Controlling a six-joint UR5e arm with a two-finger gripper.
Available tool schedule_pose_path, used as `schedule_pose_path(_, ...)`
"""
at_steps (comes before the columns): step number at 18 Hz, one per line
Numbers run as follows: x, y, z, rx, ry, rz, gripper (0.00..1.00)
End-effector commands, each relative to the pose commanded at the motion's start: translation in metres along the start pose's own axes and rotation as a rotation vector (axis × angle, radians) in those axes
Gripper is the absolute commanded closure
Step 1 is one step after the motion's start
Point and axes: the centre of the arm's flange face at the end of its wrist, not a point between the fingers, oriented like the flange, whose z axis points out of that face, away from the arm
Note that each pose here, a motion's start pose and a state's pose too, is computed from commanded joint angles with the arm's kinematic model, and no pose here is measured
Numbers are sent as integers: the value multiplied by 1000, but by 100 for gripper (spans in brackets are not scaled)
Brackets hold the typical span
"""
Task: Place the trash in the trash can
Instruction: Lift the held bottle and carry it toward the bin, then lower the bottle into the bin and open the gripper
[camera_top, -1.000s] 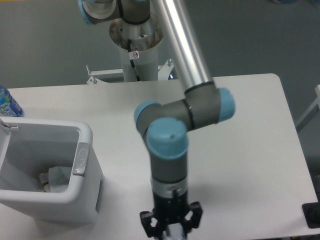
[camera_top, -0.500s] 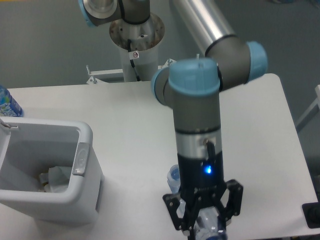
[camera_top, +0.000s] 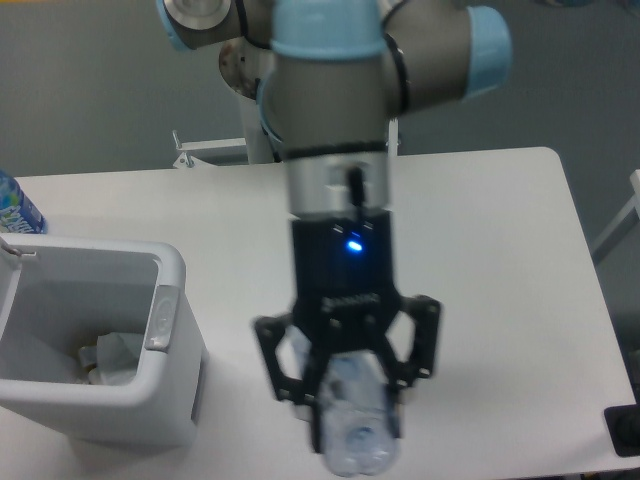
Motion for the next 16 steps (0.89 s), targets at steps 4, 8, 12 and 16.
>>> schedule_pose_path(4, 66, 28, 8, -50, 75, 18, 37)
schedule_pose_path(8, 123, 58, 13, -99, 140, 63, 37)
schedule_pose_path(12, 155, 88, 18, -149, 177, 90, 37)
schedule_pose_path(16, 160, 90, 9, -148, 184, 110, 0)
